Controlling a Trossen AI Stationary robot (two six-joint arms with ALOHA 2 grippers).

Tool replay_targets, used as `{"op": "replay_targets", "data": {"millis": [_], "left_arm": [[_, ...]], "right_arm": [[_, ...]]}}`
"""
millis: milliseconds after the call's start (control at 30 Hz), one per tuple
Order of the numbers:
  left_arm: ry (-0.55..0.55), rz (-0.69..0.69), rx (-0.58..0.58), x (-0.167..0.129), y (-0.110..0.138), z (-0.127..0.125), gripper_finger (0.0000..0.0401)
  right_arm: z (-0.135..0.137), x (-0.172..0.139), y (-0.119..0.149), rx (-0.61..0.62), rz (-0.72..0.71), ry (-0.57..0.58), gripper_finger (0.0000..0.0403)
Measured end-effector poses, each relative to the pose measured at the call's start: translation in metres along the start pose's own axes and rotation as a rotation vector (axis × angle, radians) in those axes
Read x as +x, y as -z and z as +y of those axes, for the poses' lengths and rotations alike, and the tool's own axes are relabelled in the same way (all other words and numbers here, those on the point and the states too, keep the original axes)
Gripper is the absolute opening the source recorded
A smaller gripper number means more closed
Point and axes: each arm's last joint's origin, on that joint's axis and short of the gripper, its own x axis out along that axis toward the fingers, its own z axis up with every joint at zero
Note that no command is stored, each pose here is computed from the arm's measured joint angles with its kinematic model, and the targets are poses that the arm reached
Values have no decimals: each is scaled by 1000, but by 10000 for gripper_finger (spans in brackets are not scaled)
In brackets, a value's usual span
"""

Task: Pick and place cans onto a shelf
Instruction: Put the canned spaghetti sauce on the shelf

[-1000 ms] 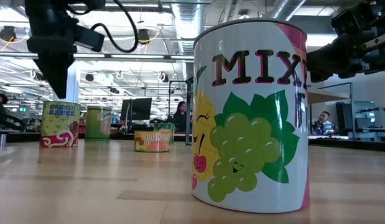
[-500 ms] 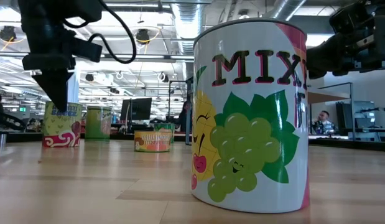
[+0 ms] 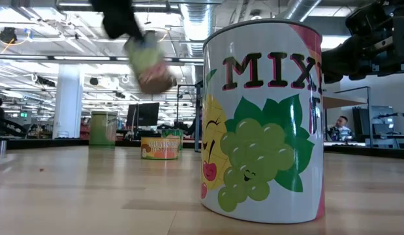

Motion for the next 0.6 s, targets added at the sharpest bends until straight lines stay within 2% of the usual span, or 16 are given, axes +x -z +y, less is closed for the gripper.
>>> {"op": "replay_targets", "data": {"millis": [267,433,600], "left_arm": [[-3,-139,155,-43,-74,-3,1],[-46,-134,273,-57,-113,4,1],[-85,-88,353,-55,-144,23,1]], "right_arm": [[0,0,2,0,14,-1,8],[0,0,2,13,19,-2,8],[0,0,2,12,18,-1,8]]}}
